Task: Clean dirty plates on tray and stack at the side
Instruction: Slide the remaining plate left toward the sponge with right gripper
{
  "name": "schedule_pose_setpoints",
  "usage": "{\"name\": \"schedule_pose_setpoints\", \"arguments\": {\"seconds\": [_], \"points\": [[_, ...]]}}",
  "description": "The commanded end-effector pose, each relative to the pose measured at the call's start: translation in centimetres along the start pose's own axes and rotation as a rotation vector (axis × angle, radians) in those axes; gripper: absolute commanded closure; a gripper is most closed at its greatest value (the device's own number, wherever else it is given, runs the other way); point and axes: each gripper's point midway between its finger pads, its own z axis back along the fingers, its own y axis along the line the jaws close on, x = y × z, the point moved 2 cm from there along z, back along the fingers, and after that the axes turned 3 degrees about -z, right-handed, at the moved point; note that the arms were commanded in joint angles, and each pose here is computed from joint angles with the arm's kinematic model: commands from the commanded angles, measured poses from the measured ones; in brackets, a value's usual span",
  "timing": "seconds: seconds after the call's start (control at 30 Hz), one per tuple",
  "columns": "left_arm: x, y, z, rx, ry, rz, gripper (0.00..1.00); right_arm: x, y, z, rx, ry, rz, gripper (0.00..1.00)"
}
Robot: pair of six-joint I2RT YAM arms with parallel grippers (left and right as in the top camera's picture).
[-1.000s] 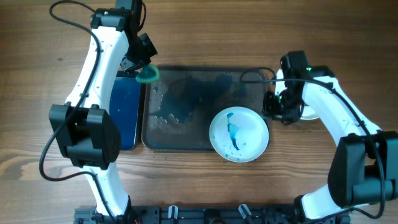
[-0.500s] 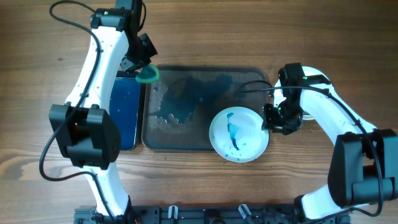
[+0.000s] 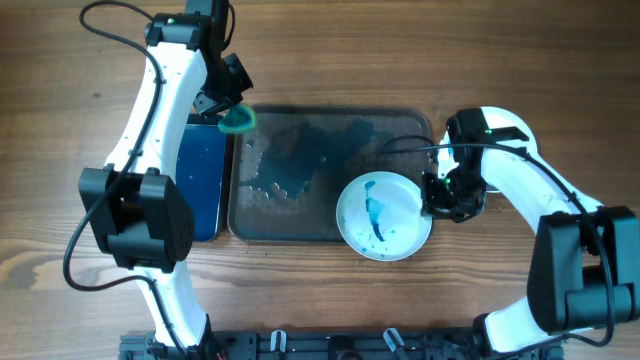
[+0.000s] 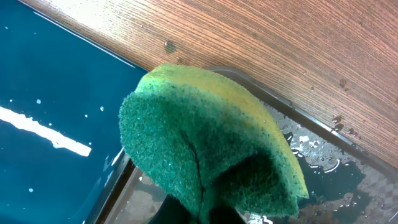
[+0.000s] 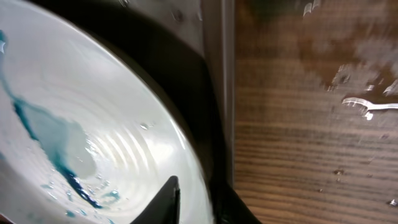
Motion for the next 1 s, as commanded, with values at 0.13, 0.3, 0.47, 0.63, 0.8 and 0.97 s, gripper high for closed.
{"name": "schedule_pose_setpoints", "arguments": {"seconds": [0.13,0.3,0.47,0.63,0.8,0.97], "points": [[0.3,-0.3,0.4,-0.007,-0.014,0.006,0.96,0.8,2.4,0.5,0.140,-0.036,0.033,0.96],[0.2,-0.3,0.4,-0.007,-0.014,0.006,0.96,3.5,5.1,2.0,0.171,-0.148,0.023,0.96],[0.2,-0.3,0.4,-0.007,-0.013,0.006,0.96,6.5,8.5,2.1,0.036,-0.390,-0.049,0.96],[0.2,-0.4,0.4,-0.007,-0.013,0.004,0.96,7.0,12.7,1.3,0.021,-0.524,0.003,0.96],[-0.1,-0.6,0.4,-0.005,-0.007,-0.003,0.96,6.3,13.6,0.6,0.046,-0.478,0.108,0.95],[-0.2,-0.7,0.4,-0.006,-0.008,-0.006,0.96,6.1,13.5,0.5,0.051,-0.449,0.195,0.45]]}}
